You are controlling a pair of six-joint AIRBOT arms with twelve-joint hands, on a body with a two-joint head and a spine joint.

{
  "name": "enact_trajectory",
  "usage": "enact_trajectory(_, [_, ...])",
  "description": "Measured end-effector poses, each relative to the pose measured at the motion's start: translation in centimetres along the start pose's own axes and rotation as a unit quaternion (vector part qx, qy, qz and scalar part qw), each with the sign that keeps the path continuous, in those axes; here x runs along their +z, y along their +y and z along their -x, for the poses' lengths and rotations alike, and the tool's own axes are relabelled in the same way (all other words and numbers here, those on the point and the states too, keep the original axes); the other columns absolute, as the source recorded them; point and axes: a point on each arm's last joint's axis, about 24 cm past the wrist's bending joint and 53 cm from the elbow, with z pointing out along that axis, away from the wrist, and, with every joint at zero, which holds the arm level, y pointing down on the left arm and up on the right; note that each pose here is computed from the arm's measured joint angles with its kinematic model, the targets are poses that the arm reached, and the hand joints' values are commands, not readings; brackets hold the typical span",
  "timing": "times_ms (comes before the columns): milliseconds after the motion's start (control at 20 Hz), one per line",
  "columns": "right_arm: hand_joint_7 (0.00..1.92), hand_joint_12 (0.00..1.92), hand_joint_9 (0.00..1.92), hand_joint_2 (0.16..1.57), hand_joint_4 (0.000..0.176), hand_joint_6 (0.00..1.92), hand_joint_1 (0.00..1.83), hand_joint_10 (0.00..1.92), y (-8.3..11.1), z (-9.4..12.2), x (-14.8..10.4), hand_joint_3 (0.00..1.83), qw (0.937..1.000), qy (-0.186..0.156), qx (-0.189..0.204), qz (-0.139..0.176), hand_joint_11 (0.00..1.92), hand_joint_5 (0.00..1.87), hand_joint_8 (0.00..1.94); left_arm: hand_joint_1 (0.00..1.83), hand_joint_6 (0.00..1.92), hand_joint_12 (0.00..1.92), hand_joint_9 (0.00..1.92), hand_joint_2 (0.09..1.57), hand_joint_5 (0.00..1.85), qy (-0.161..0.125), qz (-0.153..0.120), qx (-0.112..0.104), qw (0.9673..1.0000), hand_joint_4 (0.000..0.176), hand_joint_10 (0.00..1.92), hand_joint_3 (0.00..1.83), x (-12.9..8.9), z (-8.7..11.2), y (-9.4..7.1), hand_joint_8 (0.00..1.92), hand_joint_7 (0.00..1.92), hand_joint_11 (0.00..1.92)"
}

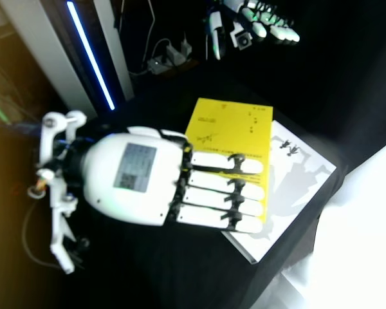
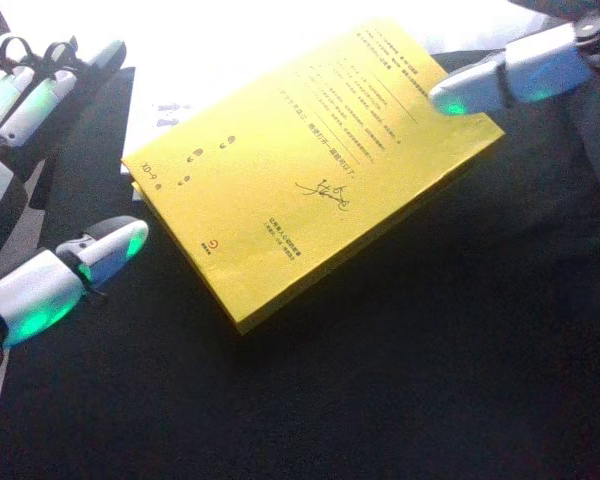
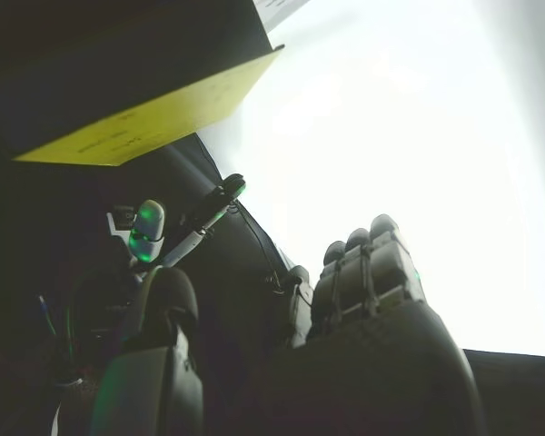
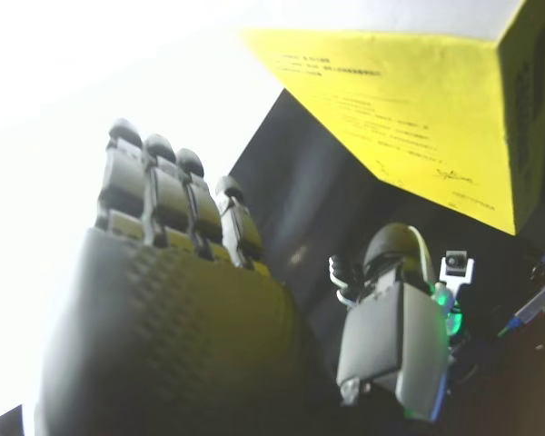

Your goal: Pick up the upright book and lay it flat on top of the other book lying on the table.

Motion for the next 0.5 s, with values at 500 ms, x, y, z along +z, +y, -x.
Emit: enact_trajectory(500, [0.0, 0.0, 0.0, 1.17, 0.078, 0.0, 0.55, 0.0, 3.6, 4.0, -4.0, 0.03, 0.9955, -0.055, 0.037, 0.068, 0.0, 0.0, 0.0, 0.55, 0.0, 0.0, 0.0, 1.24, 0.0, -0.003, 0.005, 0.005, 1.0, 0.165, 0.0, 0.01, -0.3, 0.5, 0.2, 0.0, 0.0, 0.0])
